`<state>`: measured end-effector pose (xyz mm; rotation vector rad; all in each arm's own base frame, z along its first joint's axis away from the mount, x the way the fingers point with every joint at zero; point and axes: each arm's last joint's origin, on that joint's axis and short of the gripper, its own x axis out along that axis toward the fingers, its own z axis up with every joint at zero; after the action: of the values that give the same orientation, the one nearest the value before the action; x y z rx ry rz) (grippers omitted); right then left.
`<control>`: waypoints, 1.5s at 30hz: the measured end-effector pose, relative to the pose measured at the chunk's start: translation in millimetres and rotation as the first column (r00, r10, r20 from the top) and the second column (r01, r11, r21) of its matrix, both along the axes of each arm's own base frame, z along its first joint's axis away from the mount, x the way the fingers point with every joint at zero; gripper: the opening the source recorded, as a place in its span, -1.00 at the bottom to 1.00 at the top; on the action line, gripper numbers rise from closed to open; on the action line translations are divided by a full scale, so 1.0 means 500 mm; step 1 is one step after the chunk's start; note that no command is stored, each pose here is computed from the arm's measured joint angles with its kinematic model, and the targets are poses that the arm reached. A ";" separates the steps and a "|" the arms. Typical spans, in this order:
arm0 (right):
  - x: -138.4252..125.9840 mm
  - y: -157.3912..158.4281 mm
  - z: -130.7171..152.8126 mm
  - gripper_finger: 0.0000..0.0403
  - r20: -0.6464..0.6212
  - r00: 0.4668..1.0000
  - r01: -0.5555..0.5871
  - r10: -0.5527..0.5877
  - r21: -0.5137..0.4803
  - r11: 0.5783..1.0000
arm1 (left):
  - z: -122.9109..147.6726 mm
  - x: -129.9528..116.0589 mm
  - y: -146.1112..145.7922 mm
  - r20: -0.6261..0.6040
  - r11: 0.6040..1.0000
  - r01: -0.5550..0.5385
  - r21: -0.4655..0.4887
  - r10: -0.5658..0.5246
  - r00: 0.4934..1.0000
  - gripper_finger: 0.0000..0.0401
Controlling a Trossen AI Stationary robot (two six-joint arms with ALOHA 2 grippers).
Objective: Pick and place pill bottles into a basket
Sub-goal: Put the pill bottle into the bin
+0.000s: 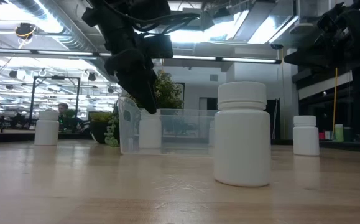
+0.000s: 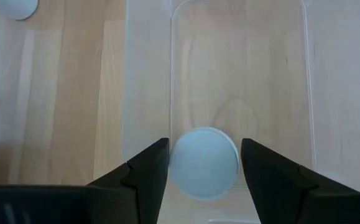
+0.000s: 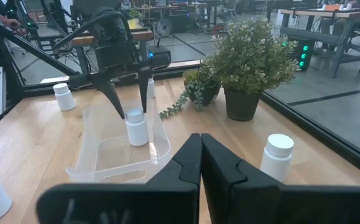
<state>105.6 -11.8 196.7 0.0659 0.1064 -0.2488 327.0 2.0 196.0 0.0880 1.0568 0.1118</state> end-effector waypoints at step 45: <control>0.000 0.000 -0.004 -0.94 -0.021 1.000 0.000 0.000 -0.002 1.000 | 0.235 -0.236 0.009 0.173 0.991 -0.074 0.112 0.053 0.983 -0.16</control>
<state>105.4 -11.8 194.7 0.0612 0.1270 -0.2492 208.8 6.5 313.4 0.1494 0.8825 0.2361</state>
